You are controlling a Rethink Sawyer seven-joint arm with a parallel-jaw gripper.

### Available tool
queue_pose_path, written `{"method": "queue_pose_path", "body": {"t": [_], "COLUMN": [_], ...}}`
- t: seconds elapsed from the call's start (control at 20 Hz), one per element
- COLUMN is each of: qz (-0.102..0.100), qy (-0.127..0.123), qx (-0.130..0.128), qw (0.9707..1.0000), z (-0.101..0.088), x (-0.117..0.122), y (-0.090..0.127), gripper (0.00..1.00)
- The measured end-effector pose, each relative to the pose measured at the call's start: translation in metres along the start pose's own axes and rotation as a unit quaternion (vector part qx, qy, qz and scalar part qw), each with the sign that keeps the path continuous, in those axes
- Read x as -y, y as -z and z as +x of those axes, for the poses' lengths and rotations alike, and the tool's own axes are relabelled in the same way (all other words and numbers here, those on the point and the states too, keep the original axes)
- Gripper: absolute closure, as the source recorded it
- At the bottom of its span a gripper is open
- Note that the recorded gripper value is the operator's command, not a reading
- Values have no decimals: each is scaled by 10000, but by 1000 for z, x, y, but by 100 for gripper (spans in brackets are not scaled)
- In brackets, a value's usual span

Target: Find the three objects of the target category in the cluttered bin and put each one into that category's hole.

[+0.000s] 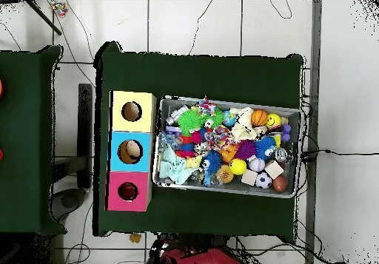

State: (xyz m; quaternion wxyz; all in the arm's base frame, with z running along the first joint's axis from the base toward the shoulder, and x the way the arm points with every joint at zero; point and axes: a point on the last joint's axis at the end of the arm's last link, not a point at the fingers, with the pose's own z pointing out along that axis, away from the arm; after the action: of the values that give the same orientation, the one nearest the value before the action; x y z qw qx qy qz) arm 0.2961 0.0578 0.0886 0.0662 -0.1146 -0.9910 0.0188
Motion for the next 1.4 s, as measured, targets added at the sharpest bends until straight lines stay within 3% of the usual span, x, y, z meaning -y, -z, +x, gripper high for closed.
{"method": "queue_pose_path", "body": {"t": [0.15,0.2,0.75,1.4], "qz": [-1,-11,57,361], "qy": [-29,-69,-50,184], "qx": [-74,-123,-137,-89], "qw": [10000,9999,9999,9991], "z": [2,3,4,-11], "x": [6,11,25,25], "y": [-3,-6,-9,-28], "gripper": [100,0,0,0]}}
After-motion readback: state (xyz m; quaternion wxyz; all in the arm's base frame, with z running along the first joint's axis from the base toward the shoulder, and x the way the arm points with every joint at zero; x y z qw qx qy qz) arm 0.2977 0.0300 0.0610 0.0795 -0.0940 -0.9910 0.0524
